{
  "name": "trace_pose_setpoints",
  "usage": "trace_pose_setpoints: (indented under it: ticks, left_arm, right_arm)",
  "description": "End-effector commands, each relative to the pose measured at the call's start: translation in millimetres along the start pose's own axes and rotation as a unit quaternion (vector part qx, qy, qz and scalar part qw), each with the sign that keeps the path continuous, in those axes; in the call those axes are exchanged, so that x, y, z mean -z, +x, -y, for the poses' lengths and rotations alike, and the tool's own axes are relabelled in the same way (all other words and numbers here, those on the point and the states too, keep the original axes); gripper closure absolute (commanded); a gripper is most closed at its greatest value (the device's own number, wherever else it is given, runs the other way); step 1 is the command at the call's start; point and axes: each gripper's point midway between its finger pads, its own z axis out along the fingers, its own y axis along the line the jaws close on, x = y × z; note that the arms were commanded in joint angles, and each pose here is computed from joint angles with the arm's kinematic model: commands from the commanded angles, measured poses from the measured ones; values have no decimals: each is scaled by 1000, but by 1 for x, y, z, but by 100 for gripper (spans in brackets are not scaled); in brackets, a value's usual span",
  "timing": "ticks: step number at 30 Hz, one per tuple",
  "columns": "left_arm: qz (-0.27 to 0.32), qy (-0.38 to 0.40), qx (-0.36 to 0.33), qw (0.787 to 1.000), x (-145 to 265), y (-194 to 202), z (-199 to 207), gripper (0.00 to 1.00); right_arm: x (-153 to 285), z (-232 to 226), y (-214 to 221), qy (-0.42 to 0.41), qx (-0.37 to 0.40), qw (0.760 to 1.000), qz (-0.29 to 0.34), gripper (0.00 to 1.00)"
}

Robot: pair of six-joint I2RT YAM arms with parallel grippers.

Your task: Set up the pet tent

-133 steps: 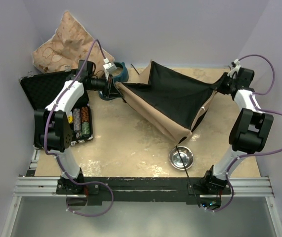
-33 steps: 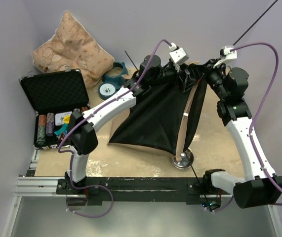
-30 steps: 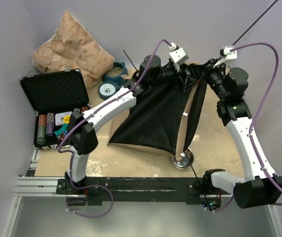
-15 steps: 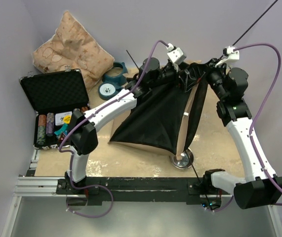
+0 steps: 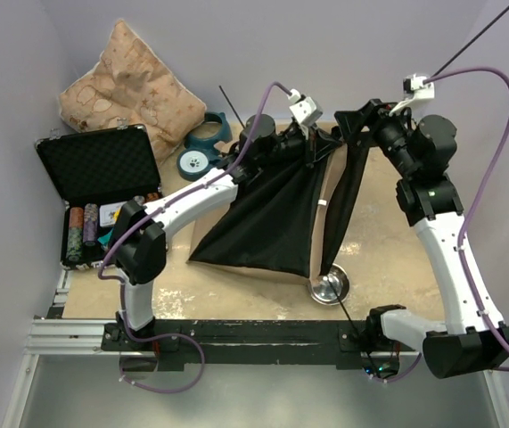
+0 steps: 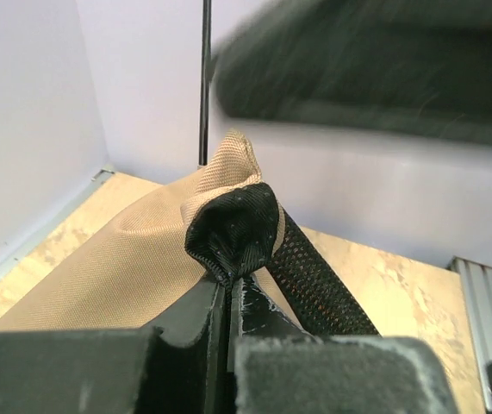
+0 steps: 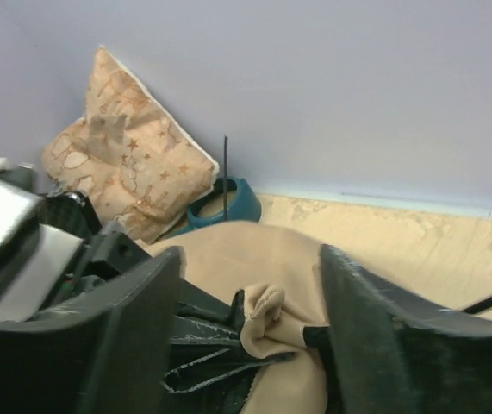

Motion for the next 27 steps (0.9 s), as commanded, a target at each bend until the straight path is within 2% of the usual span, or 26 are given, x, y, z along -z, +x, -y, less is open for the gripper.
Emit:
trace_pose_setpoints:
  ticks: [1,6,9,11,12,14,16,19,25,27]
  left_arm:
    - [83,80,-33,993,30,-66,27,100]
    - [106,120,-14,987,52,-79,29,100]
    - [120,135,-6,984,64,-89,25,100]
    - [129,145,-3,981,72,-97,22,100]
    - [134,157,-6,979,76,-101,24,100]
    - [138,174,-7,975,83,-105,28,100]
    - [137,184,-5,973,88,-107,31,100]
    - [137,199,-3,970,94,-108,39,100]
    - [136,208,-1,969,103,-110,45,100]
    - [135,208,0,969,106,-111,44,100]
  right_arm:
    - [28,-37,-54,-71,111,990,44,25]
    - [45,-53,-69,-124,183,975,35,16]
    - [53,-59,-77,-136,194,971,35,16]
    - [55,-54,-81,-115,185,975,40,18]
    - [58,-48,-88,-87,173,980,53,19]
    - [67,-19,-110,20,131,985,107,20]
    - [84,-6,-130,68,124,976,166,22]
    - [105,5,-160,115,98,958,245,23]
    - [113,8,-218,138,92,925,343,17]
    - [111,24,-233,165,92,913,362,15]
